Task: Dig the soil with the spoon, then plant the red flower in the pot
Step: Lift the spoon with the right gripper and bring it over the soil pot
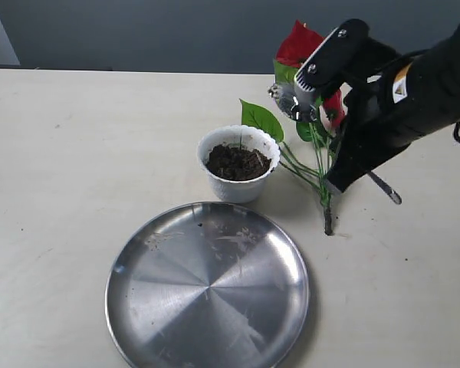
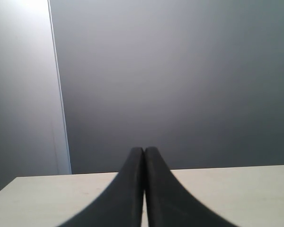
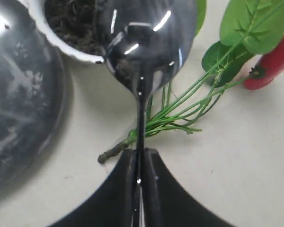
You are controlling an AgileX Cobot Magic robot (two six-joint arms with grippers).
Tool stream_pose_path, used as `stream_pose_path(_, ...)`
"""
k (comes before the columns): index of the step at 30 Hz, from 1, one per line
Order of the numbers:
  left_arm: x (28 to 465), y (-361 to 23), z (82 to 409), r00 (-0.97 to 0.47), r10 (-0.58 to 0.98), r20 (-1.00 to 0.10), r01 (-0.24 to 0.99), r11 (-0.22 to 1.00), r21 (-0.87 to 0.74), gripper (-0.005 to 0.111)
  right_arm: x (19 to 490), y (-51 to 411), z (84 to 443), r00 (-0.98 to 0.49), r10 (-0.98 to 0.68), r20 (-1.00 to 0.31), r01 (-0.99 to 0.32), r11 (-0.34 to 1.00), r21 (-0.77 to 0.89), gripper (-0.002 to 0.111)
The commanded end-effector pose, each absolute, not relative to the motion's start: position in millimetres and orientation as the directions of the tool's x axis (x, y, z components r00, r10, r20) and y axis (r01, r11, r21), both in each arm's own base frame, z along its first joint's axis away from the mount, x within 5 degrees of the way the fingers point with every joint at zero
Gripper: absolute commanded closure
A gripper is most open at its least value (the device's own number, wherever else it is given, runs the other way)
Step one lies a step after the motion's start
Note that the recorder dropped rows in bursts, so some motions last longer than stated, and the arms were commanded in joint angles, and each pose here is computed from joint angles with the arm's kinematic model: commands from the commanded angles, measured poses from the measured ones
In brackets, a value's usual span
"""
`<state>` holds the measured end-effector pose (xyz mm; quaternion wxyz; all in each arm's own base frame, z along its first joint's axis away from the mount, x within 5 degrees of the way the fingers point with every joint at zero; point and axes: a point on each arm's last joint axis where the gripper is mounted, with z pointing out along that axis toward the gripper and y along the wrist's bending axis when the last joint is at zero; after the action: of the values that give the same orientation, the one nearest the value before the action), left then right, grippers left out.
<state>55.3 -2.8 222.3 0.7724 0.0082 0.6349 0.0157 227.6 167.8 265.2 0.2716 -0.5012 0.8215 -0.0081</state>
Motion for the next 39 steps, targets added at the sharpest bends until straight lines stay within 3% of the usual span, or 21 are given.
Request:
stream_pose_path(1, 54.8, -3.3, 223.7, 0.202, 0.022, -0.979, -0.004, 1.0, 0.021, 0.106, 237.9, 183.1, 252.4, -0.082, -0.969, -0.234, -0.881, 0.18, -0.438, 0.109)
stream_pose_path(4, 54.8, -3.3, 223.7, 0.202, 0.022, -0.979, -0.004, 1.0, 0.021, 0.106, 227.6, 213.3, 235.5, 0.155, -0.988, 0.0, -0.827, -0.13, -0.547, 0.109)
stream_pose_path(9, 54.8, -3.3, 223.7, 0.202, 0.022, -0.979, -0.004, 1.0, 0.021, 0.106, 227.4, 240.7, 219.3, 0.187, -0.975, 0.118, -0.732, -0.218, -0.645, 0.109)
stream_pose_path(12, 54.8, -3.3, 223.7, 0.202, 0.022, -0.979, -0.004, 1.0, 0.021, 0.106, 235.2, 248.1, 208.8, 0.096, -0.979, 0.181, -0.746, -0.191, -0.638, 0.109)
stream_pose_path(14, 54.8, -3.3, 223.7, 0.202, 0.022, -0.979, -0.004, 1.0, 0.021, 0.106, 241.1, 250.3, 212.3, -0.009, -0.985, 0.172, -0.747, -0.108, -0.657, 0.109)
stream_pose_path(20, 54.8, -3.3, 223.7, 0.202, 0.022, -0.979, -0.004, 1.0, 0.021, 0.106, 243.2, 244.4, 230.8, -0.142, -0.96, 0.241, -0.741, -0.058, -0.669, 0.109)
stream_pose_path(29, 54.8, -3.3, 223.7, 0.202, 0.022, -0.979, -0.004, 1.0, 0.021, 0.106, 224.6, 274.2, 213.7, 0.125, -0.953, 0.277, -0.778, -0.267, -0.569, 0.109)
stream_pose_path(35, 54.8, -3.3, 223.7, 0.202, 0.022, -0.979, -0.004, 1.0, 0.021, 0.106, 230.7, 278.0, 199.9, 0.053, -0.916, 0.397, -0.794, -0.28, -0.539, 0.109)
stream_pose_path(39, 54.8, -3.3, 223.7, 0.202, 0.022, -0.979, -0.004, 1.0, 0.021, 0.106, 235.2, 278.6, 208.6, -0.073, -0.932, 0.356, -0.772, -0.173, -0.611, 0.109)
